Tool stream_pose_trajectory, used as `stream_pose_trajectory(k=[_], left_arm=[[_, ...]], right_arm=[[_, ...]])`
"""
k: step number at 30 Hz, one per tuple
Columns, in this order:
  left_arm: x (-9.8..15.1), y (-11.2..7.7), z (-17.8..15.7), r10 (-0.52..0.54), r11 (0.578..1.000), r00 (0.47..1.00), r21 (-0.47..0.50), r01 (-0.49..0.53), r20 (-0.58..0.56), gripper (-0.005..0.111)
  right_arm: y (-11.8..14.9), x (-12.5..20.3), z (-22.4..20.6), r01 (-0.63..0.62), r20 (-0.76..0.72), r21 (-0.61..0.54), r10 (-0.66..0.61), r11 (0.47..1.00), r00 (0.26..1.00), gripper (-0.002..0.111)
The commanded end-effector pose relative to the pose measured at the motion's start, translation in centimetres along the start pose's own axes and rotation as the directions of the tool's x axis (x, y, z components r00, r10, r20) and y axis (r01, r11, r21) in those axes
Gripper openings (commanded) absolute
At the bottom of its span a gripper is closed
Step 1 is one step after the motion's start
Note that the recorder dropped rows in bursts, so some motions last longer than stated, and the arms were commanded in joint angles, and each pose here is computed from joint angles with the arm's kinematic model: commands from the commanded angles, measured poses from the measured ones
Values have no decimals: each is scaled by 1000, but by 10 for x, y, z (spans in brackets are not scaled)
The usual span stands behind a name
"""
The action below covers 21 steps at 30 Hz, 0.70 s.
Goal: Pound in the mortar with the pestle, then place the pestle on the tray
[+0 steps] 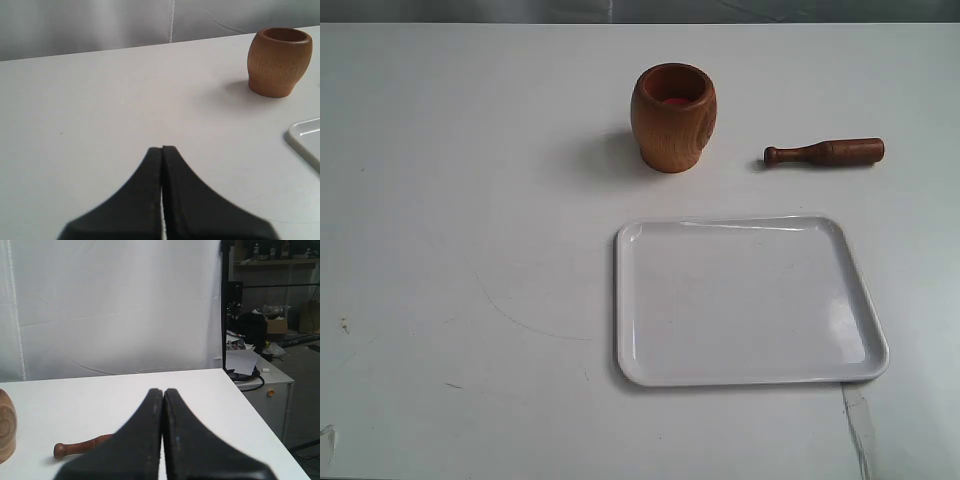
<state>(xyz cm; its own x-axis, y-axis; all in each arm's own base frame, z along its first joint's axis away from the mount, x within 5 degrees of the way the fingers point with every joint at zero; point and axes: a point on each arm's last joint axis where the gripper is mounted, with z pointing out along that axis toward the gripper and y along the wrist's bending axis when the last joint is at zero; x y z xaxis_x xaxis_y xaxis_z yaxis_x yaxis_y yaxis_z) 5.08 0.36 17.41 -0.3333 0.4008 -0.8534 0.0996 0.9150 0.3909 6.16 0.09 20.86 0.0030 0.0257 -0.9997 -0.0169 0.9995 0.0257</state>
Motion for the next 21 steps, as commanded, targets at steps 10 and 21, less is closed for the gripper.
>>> stream_pose_trajectory(k=[10, 21], left_arm=[[0, -1, 0, -12, 1000, 1000, 8, 12, 7, 0], [0, -1, 0, -12, 1000, 1000, 8, 12, 7, 0]], right_arm=[[0, 1, 0, 1, 0, 6, -1, 1000, 1000, 0], [0, -5, 0, -124, 67, -8, 124, 992, 990, 0]])
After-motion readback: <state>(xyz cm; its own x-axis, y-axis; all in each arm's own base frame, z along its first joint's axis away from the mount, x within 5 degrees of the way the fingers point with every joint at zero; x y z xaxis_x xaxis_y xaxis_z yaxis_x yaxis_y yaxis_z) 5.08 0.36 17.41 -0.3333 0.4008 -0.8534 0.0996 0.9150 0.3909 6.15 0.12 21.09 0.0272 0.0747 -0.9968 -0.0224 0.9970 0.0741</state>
